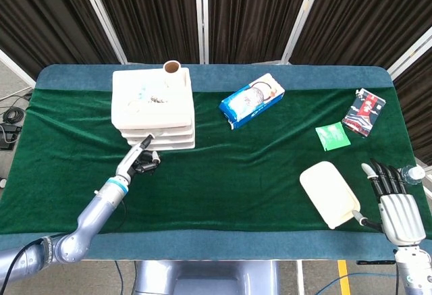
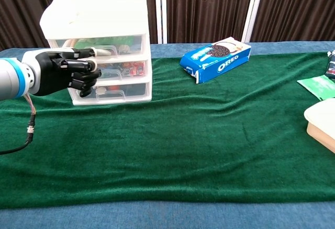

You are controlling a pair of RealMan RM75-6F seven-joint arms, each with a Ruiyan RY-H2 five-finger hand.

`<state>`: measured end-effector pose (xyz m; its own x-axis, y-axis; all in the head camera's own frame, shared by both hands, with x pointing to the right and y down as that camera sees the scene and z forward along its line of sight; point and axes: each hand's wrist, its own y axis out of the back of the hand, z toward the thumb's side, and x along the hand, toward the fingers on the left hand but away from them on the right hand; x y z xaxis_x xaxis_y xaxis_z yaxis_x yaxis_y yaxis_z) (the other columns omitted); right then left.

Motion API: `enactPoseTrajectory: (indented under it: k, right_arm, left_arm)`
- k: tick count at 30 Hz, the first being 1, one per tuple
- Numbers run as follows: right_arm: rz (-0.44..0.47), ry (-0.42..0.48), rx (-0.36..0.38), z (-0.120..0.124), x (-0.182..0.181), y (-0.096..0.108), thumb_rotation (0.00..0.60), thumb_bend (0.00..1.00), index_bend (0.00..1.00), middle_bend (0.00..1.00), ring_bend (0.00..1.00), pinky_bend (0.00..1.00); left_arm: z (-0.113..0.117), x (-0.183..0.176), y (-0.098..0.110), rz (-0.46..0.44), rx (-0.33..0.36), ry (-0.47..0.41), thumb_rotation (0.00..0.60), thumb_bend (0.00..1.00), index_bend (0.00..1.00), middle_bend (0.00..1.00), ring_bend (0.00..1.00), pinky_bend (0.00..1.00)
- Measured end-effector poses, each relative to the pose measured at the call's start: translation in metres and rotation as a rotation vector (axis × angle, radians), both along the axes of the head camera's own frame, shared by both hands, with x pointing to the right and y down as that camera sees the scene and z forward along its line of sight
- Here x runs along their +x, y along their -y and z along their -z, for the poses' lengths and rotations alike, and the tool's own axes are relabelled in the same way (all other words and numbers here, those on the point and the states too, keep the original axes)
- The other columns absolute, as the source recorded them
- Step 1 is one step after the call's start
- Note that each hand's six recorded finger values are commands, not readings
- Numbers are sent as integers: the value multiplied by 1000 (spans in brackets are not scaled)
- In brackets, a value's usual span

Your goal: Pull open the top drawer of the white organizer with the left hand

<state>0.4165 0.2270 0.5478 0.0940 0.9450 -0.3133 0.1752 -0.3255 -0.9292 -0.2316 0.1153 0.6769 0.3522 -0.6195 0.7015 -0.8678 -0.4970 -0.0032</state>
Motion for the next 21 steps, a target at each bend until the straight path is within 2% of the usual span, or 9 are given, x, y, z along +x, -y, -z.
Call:
enactPoseTrajectory:
  k: [3,11,21]
  right_arm:
    - [1,0,0,0,0,0,600,36,0,0,0,0]
    - [3,0,3,0,-1,0,600,37,0,0,0,0]
    - [4,0,-1,0,-1,-1,600,37,0,0,0,0]
  left_arm:
    - [0,5,1,-15,-3,-2,600,963,71,835,747,730]
    - [4,9,-5,-29,-8,-13,600,965,191,835,747,730]
    - [8,11,-11,-48,-8,-25,600,965,203,835,747,730]
